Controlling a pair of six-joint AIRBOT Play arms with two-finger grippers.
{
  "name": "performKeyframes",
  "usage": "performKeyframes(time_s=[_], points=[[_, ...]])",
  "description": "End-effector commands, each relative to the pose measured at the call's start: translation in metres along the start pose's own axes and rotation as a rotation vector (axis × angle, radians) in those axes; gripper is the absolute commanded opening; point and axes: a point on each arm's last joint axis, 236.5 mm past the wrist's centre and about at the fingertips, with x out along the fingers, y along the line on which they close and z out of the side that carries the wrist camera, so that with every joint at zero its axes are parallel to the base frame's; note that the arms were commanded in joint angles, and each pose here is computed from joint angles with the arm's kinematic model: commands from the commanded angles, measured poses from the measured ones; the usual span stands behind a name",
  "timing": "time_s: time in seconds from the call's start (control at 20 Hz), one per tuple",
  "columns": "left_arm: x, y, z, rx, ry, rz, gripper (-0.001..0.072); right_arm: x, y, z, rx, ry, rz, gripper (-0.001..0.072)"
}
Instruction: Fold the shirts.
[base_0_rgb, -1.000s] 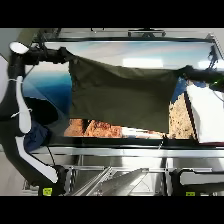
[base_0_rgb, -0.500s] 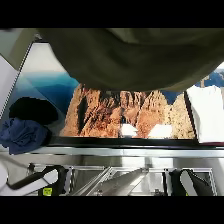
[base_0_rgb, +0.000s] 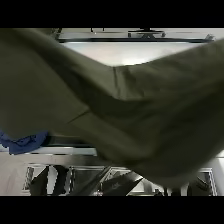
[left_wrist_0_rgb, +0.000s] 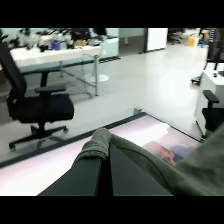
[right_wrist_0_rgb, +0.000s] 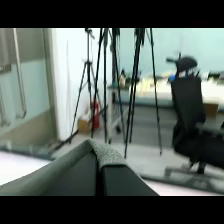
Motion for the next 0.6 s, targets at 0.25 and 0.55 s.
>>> performKeyframes(time_s=[0.25, 0.55], points=[[0.097, 0.108, -0.258, -0.511, 0.532, -0.131, 0.0032, 0.079, -0.067, -0.254, 0.463, 0.520, 0.203, 0.0016], [0.153, 0.221, -0.495, -0.698, 0.895, 0.128, 0.0029, 0.117, -0.144, -0.482, 0.697, 0.796, -0.053, 0.0016]])
